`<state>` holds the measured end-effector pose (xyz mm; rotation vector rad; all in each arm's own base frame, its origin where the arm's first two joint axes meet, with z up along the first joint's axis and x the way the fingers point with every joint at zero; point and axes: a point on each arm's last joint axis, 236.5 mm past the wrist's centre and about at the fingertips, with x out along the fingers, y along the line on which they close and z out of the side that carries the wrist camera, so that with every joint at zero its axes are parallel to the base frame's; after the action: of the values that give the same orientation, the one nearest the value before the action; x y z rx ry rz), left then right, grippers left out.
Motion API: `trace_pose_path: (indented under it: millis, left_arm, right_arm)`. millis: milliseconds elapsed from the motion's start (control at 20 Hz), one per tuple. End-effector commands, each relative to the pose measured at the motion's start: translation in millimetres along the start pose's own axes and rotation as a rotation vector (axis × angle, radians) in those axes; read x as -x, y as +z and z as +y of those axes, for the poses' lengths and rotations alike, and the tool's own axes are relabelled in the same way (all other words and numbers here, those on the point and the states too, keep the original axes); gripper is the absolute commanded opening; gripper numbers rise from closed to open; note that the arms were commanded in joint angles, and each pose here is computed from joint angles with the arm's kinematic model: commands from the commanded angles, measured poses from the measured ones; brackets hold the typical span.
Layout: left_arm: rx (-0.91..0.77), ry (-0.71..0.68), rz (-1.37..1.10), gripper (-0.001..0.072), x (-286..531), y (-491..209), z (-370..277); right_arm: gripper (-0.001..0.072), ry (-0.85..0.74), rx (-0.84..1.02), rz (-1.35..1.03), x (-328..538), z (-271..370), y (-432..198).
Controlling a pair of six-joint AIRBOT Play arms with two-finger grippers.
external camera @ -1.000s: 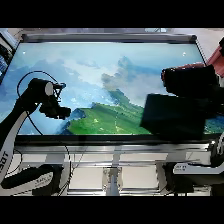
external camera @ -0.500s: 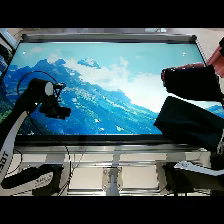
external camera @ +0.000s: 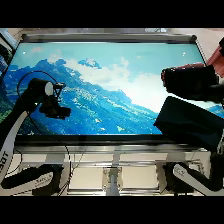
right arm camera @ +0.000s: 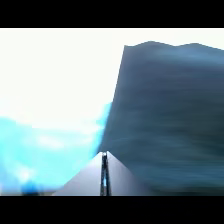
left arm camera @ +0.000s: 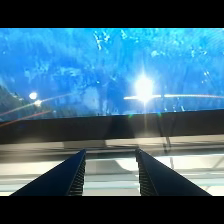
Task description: Fold the clothes and pants, and hang the long-sleeved shirts on hangers.
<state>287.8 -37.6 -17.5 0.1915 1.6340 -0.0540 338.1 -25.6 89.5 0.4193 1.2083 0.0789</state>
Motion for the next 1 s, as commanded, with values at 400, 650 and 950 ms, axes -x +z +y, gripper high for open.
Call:
trace_pose_path:
  millis: [400, 650, 950]
  left_arm:
    - [0.000, 0.000, 0.000, 0.0373, 0, 0, 0]
    - [0.000, 0.000, 0.000, 0.0373, 0, 0, 0]
    - [0.000, 0.000, 0.000, 0.0373, 0, 0, 0]
  right_arm:
    - [0.0029, -0.366, 0.395, 0.493, -97, 61, -174]
    - [0.0030, -0.432, 0.356, 0.621, -76, 46, -197]
    - [0.0031, -0.392, 0.323, 0.628, -78, 56, -203]
